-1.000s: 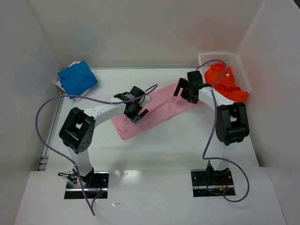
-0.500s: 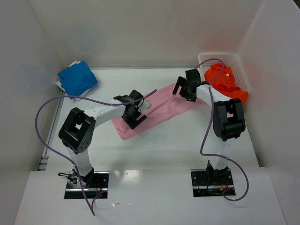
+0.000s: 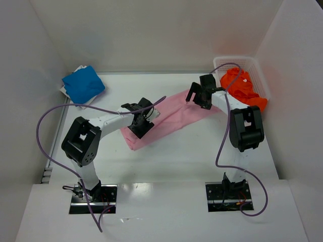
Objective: Fold and stack the t-shirts
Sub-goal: Rotate the tshirt 90 degrees
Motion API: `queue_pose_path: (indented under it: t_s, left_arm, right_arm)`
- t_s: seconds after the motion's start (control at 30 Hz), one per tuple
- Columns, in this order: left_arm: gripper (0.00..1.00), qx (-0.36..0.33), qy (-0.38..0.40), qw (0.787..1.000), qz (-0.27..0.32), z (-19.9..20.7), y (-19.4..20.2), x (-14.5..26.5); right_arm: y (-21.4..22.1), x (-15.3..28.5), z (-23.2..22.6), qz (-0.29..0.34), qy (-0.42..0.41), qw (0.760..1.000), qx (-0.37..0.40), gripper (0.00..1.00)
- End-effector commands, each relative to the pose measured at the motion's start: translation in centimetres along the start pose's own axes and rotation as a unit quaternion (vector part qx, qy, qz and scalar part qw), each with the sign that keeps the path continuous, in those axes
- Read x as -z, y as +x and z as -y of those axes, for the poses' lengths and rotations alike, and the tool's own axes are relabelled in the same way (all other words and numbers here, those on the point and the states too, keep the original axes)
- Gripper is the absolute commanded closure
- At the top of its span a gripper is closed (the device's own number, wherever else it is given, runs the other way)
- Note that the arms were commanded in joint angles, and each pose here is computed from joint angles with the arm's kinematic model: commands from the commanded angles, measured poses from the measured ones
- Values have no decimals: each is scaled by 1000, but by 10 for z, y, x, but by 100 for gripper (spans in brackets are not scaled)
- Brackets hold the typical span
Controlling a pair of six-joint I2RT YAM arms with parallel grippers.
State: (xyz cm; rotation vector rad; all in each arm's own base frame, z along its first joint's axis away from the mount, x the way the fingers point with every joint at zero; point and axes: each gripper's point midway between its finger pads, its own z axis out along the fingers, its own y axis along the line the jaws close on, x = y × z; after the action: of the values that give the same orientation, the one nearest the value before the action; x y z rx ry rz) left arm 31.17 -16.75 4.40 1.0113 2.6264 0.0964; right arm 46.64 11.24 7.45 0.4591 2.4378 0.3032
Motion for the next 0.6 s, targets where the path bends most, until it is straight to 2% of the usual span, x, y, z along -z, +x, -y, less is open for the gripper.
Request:
queue_pose_path:
  t_s: [0.0, 0.3, 0.4, 0.57]
  left_arm:
    - [34, 14, 1, 1000, 2, 1, 5, 12]
    - [41, 10, 23, 999, -26, 11, 15, -5]
    - [50, 10, 30, 999, -31, 14, 17, -8]
    - [50, 9, 32, 999, -41, 16, 20, -13]
  right_arm:
    - [-16, 10, -2, 27, -2, 1000, -5, 0]
    - [-20, 11, -2, 33, -1, 999, -1, 0]
    - [-24, 13, -4, 37, -3, 999, -1, 0]
    - [-21, 8, -3, 30, 2, 1000, 4, 0]
